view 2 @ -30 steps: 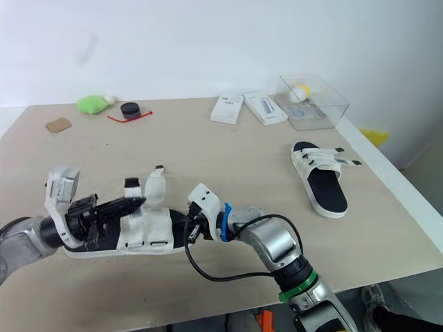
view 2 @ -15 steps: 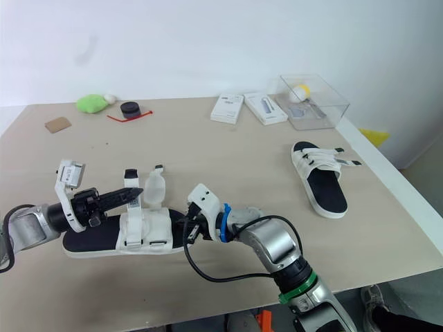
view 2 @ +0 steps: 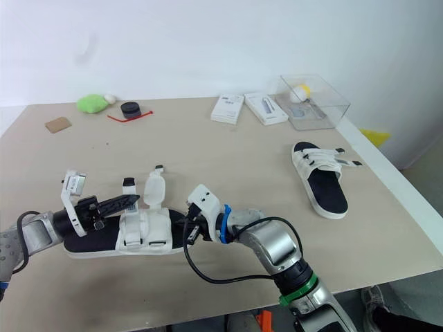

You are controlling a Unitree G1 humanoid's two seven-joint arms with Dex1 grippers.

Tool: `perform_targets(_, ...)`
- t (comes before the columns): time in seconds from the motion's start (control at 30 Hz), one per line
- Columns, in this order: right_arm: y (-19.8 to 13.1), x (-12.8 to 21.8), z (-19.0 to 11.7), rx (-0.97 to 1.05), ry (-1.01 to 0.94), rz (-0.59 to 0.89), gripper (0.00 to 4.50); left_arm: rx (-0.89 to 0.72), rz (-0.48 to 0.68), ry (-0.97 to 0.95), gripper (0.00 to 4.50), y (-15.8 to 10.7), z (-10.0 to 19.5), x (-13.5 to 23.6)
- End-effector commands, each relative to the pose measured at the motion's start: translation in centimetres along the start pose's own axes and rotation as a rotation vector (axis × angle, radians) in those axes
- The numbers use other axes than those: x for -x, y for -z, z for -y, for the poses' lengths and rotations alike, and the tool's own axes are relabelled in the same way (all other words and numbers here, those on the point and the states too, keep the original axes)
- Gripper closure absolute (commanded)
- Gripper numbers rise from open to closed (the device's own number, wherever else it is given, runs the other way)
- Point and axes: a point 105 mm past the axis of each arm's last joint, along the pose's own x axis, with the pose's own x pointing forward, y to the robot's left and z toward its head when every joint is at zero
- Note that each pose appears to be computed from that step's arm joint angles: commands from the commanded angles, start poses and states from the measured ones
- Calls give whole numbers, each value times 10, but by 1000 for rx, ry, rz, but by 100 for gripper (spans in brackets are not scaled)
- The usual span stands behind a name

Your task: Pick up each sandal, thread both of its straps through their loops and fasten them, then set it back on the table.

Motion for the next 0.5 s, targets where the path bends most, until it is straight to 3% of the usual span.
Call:
perform_targets(0.03,25,1,10,-53,56,-93,450,-44,31,-4,442,-11,4,-2)
perform_targets(0.5,25,2,9,-56,54,-89,450,-34,31,5,442,-8,6,-9)
